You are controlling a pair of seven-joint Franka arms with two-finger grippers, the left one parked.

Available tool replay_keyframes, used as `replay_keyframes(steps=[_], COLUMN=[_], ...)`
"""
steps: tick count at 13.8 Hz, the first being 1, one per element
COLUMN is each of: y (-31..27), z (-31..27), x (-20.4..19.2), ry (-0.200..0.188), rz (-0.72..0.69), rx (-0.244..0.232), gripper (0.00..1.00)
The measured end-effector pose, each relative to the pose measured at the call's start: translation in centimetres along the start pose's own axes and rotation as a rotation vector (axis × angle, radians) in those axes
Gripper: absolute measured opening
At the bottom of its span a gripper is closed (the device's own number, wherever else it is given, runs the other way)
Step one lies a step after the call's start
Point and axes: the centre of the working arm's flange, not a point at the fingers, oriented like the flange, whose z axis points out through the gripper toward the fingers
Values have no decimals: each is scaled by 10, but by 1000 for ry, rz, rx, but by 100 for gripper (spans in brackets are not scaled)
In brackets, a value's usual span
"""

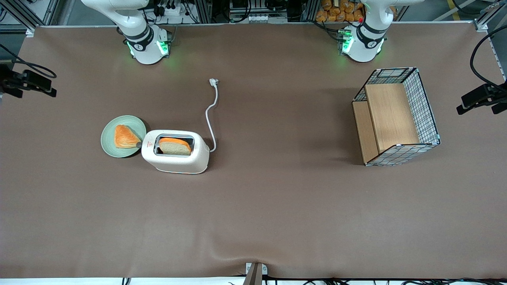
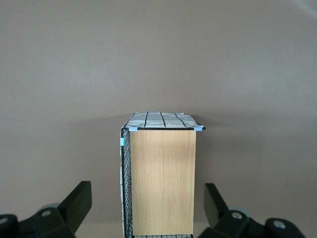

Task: Press toaster button with right arm

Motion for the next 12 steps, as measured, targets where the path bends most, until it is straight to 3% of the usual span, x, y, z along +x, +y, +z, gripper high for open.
replay_keyframes(steps=[3,12], y=[1,-3], z=[-4,-7], x=[-5,-1], ry=[-12,18], rz=[9,120], rx=[-9,2], gripper=[100,100])
